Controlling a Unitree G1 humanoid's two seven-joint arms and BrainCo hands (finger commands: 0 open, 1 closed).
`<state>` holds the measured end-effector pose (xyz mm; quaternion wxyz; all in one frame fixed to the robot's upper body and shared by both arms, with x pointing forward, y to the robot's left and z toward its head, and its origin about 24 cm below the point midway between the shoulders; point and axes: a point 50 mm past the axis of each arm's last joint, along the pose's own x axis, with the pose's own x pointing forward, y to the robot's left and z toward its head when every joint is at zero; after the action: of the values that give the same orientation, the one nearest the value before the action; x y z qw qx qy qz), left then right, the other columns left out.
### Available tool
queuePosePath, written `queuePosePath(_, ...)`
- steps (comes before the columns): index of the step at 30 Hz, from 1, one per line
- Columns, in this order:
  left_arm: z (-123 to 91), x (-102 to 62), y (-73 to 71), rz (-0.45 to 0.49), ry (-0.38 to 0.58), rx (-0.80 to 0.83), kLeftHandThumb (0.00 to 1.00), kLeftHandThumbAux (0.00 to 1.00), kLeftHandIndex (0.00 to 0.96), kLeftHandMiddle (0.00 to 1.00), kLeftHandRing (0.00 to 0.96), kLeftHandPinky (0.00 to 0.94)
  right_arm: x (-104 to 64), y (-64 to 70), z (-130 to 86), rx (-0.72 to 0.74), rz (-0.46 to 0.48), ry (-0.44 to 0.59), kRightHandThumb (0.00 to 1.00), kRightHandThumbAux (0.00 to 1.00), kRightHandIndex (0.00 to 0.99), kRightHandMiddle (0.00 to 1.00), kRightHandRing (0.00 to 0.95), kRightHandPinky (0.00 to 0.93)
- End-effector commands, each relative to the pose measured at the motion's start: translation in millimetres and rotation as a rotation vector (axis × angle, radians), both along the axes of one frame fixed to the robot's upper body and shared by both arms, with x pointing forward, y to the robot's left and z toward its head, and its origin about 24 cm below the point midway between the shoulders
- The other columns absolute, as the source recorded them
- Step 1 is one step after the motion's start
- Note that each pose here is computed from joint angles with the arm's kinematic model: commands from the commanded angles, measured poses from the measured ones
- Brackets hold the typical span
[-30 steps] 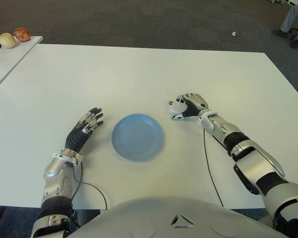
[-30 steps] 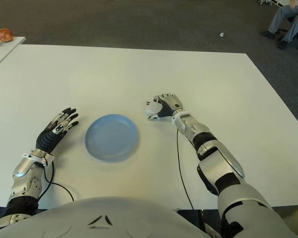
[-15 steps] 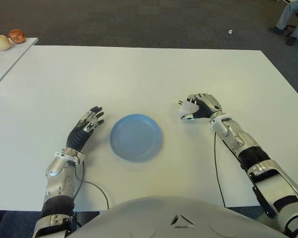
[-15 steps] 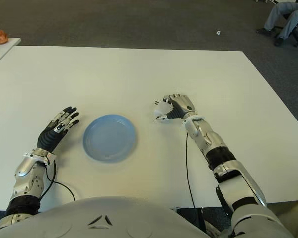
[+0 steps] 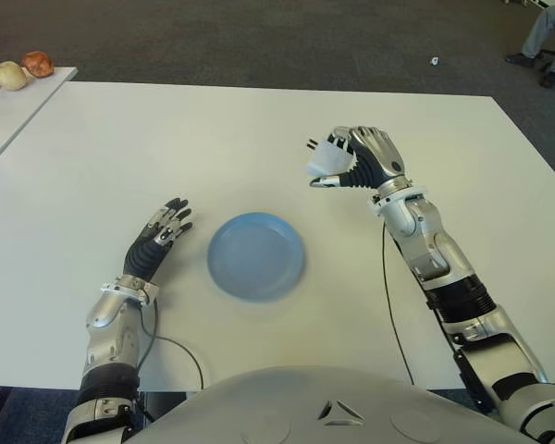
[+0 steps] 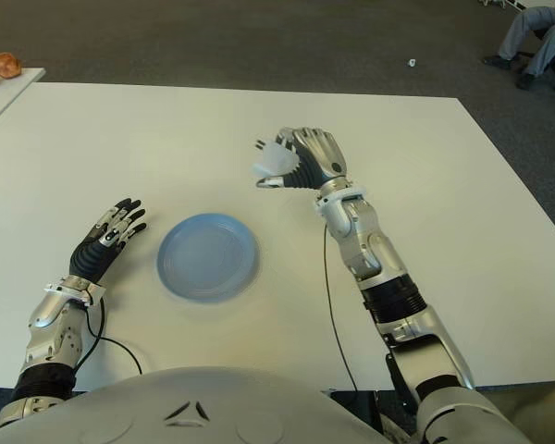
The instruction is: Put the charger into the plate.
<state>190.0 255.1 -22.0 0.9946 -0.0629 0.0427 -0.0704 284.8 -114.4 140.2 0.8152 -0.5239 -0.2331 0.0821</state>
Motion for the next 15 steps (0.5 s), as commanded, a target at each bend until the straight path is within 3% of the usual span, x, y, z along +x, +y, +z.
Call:
queuePosePath(1, -6, 3.2, -3.7, 0.024, 0.052, 0.01, 0.016, 0.458, 0.0, 0.004, 0.0, 0.0, -10.5, 9.3, 8, -0.011, -0.002, -0.01, 0.753, 0.707, 0.442, 0.871, 0.836, 0.718)
queuePosePath(4, -6, 4.3, -4.0, 0.028, 0.055, 0.016, 0.015, 0.461, 0.0, 0.001, 0.0, 0.0, -11.5, 11.2, 10, -0.014, -0.005, -0.009, 0.753, 0.707, 0.442, 0.874, 0.844, 0.75)
queuePosePath(8, -6, 8.8, -6.4, 0.056, 0.071, 0.059, 0.009, 0.482, 0.0, 0.0, 0.0, 0.0, -13.5, 25.0, 15, -0.021, 0.02, -0.031, 0.753, 0.707, 0.442, 0.875, 0.853, 0.798)
queuePosePath(15, -6, 13.1, -12.7, 0.081, 0.092, 0.09, 0.001, 0.52, 0.0, 0.0, 0.0, 0.0, -12.8, 30.8, 18, -0.028, 0.034, -0.046, 0.754, 0.706, 0.442, 0.872, 0.857, 0.83)
